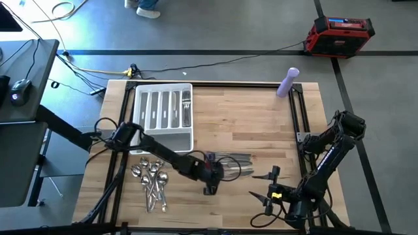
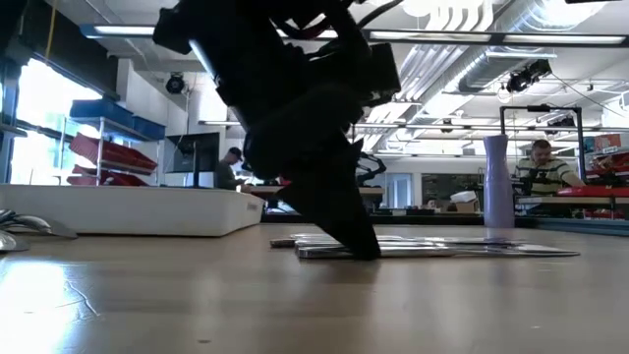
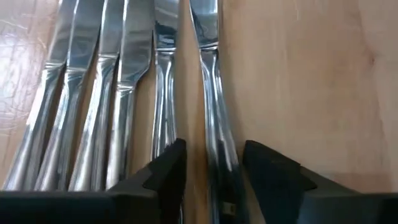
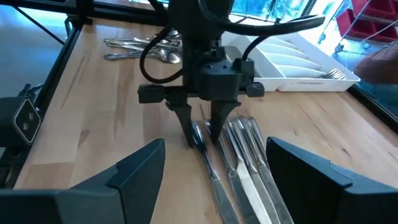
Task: Sort silverware
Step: Put the knife in the silverware tray
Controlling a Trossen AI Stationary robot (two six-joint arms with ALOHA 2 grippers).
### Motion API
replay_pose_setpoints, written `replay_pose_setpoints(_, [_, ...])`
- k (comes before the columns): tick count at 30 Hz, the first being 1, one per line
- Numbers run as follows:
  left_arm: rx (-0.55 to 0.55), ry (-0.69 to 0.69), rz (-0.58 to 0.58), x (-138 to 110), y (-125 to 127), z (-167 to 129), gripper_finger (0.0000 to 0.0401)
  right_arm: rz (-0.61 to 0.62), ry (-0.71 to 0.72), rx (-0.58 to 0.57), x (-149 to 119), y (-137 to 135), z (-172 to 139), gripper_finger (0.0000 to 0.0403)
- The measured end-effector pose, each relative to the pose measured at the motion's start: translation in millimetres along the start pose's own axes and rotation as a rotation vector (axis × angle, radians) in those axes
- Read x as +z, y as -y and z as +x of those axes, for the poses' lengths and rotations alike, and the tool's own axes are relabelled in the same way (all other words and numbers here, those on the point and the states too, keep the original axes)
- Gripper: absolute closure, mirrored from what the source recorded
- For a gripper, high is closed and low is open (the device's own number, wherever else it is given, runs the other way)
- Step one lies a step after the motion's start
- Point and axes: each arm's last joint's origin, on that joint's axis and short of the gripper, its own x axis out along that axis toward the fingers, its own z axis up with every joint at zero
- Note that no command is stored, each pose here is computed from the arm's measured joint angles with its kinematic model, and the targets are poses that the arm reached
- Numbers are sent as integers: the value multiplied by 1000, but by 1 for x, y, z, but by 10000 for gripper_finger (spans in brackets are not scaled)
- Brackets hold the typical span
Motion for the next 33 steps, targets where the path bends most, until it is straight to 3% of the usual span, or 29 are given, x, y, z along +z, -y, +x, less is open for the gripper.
replay_pose_setpoints(6, [29, -51, -42, -6, 0, 4, 372, 5, -8, 12, 0, -1, 0, 140])
replay_pose_setpoints(8, [56, -47, -51, -7, -1, 4, 391, 7, -8, 13, 0, -1, 0, 140])
replay_pose_setpoints(23, [148, -36, 8, 19, 21, -19, 401, 21, -15, 31, 1, -2, 0, 140])
replay_pose_setpoints(33, [141, -24, 28, 18, 30, -24, 388, 24, -25, 45, 0, -2, 0, 140])
